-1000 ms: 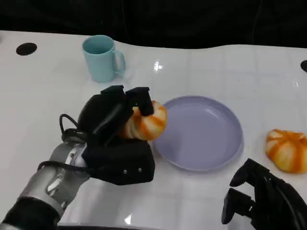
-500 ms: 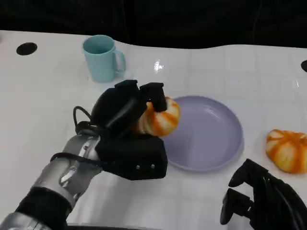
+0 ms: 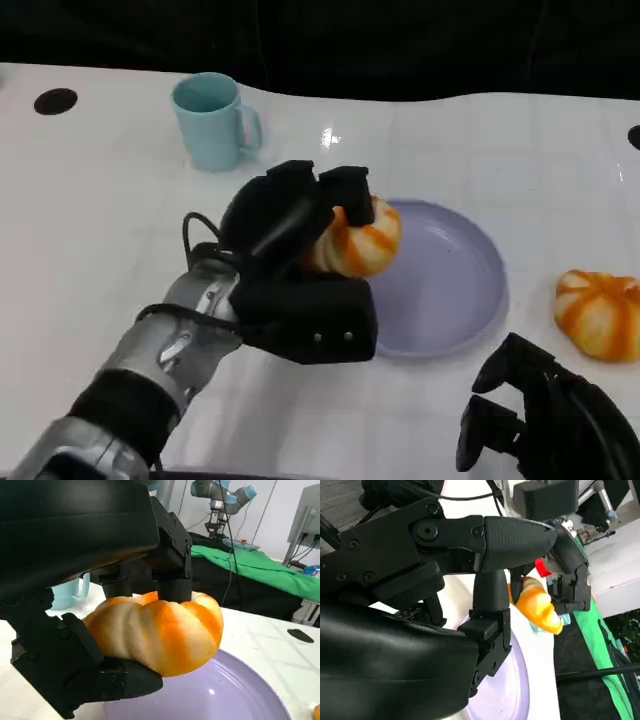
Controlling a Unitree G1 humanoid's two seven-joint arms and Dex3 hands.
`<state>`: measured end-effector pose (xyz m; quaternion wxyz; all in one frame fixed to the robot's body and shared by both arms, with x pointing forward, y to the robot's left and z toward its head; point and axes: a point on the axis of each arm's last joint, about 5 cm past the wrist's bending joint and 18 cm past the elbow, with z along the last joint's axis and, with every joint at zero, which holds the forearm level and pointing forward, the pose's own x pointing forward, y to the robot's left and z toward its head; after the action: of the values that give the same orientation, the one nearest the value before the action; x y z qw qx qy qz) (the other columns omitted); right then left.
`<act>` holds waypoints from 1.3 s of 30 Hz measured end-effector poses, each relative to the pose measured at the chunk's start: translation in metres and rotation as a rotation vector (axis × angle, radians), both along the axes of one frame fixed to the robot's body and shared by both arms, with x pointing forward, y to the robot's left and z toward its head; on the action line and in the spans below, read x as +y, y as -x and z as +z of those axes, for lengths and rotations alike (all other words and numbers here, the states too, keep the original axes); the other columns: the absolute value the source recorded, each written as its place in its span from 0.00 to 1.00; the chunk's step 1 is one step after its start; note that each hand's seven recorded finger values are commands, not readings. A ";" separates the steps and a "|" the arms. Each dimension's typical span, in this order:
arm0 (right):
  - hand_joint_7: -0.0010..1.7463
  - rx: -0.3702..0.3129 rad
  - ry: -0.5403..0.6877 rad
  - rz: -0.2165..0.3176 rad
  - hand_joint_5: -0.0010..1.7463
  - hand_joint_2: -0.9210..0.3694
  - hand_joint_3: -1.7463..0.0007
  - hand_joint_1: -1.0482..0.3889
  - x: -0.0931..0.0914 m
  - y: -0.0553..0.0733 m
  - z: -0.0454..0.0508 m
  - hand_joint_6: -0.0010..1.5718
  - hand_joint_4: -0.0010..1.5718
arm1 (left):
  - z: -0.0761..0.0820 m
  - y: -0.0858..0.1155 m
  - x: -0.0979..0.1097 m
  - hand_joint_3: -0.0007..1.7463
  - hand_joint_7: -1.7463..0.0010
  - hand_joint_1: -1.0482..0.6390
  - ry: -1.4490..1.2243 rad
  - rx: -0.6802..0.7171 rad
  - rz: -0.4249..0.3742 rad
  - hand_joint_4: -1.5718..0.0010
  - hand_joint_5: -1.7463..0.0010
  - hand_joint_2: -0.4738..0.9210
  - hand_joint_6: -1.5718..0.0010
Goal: Grasp the bread from the table and place it into the plate.
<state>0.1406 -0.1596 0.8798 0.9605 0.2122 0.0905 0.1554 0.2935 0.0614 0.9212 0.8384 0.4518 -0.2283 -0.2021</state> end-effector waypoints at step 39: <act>1.00 0.000 -0.004 0.021 1.00 0.00 0.70 0.37 0.004 0.001 0.0012 0.31 0.50 | 0.003 -0.005 -0.035 0.15 0.85 0.41 -0.061 0.123 -0.142 0.81 0.35 1.00 0.71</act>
<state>0.1400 -0.1558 0.8810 0.9584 0.2133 0.0923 0.1658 0.2988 0.0261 0.9239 0.8202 0.4467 -0.2013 -0.2953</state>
